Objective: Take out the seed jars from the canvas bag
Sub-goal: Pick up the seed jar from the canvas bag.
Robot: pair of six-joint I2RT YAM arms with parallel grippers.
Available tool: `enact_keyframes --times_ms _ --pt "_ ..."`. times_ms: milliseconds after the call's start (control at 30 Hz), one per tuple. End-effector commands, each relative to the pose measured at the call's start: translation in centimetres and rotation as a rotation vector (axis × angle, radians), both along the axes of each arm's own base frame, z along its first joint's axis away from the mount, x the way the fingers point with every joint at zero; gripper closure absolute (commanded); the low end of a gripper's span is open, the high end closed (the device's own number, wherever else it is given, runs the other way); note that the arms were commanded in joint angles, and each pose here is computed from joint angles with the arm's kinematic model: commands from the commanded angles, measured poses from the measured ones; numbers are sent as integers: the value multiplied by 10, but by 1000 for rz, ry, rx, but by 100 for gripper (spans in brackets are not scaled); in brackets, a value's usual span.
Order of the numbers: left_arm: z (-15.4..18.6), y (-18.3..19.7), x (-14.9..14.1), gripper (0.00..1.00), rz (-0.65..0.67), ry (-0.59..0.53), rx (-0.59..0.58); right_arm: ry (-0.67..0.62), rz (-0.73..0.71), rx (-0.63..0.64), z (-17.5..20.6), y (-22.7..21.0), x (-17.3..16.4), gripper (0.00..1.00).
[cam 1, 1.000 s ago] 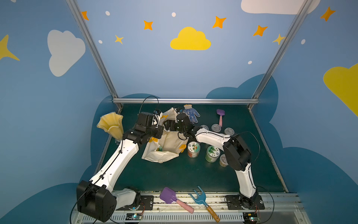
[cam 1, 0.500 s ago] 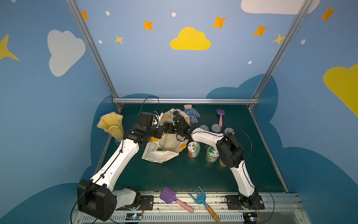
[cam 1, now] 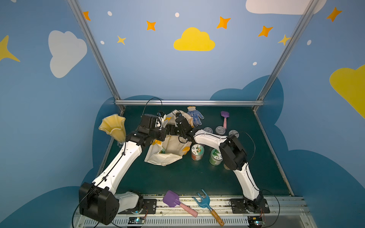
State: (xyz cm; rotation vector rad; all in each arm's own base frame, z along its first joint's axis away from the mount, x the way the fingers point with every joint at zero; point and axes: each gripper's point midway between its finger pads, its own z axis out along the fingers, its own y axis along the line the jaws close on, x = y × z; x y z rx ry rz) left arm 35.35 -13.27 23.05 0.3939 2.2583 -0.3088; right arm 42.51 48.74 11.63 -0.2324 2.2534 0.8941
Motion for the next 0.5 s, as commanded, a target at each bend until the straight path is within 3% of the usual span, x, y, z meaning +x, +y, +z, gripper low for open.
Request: enact_keyframes --times_ms 0,267,467 --pt "-1 -3 -2 94 -12 17 -5 22 -21 -20 -13 2 7 9" --pt "-1 -3 -3 94 -15 19 -7 67 -23 -48 -38 3 8 10" --pt "-2 -2 -2 94 -10 19 -2 35 -26 8 -25 -1 5 24"
